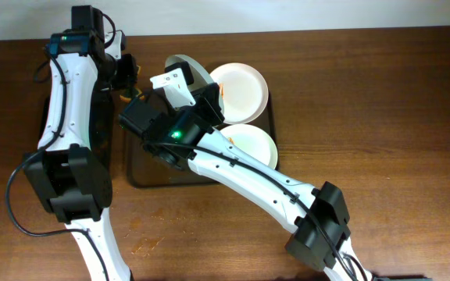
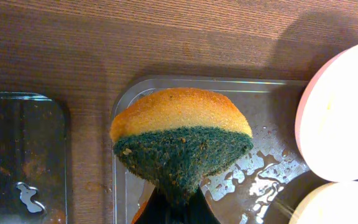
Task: Clean dirty plates on tray and stack at the side
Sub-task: 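Lift the cleaned plate with right gripper and place it right of tray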
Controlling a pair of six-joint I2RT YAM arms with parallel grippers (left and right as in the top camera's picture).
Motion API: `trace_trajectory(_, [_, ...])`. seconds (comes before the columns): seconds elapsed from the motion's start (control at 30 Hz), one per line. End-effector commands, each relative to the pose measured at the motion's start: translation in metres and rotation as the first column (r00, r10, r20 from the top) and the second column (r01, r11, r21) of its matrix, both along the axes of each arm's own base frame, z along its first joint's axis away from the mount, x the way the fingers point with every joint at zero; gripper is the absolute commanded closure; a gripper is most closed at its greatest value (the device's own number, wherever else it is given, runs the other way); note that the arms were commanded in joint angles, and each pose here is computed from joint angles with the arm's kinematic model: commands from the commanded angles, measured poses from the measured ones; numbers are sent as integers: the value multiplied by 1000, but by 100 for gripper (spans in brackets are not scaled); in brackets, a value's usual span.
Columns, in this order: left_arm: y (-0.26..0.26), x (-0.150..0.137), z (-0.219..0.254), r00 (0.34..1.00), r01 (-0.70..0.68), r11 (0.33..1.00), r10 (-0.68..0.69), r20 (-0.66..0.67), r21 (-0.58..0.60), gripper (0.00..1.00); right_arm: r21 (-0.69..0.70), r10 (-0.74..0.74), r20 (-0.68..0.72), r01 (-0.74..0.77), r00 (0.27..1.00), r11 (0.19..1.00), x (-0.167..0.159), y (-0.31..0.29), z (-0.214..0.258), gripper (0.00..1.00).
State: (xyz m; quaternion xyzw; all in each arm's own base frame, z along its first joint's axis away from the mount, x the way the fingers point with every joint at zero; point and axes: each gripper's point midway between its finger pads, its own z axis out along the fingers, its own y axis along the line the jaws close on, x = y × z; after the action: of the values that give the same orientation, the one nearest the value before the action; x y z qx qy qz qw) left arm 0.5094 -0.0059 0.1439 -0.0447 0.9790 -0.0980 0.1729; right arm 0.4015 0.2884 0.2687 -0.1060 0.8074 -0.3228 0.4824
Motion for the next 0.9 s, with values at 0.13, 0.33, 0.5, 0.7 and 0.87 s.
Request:
trace_trajectory(0.13, [2, 0, 1, 1000, 3, 1000, -3, 5, 10, 99, 403, 129, -374, 35, 918, 914, 26, -22, -56, 96])
trace_trajectory(0.33, [3, 0, 1, 1000, 2, 1000, -2, 7, 13, 99, 636, 153, -574, 320, 805, 702, 55, -139, -69, 96])
trace_trajectory(0.5, [3, 0, 1, 1000, 3, 1000, -3, 8, 13, 99, 571, -62, -668, 564, 741, 596, 55, -274, -90, 96])
trace_trajectory(0.7, [5, 1, 1, 1000, -2, 1000, 2, 9, 31, 99, 480, -181, -764, 733, 619, 483, 26, -364, -152, 96])
trace_trajectory(0.87, [5, 4, 2, 1000, -2, 999, 2, 22, 32, 99, 470, -198, -780, 766, 593, 439, 15, -382, -198, 96])
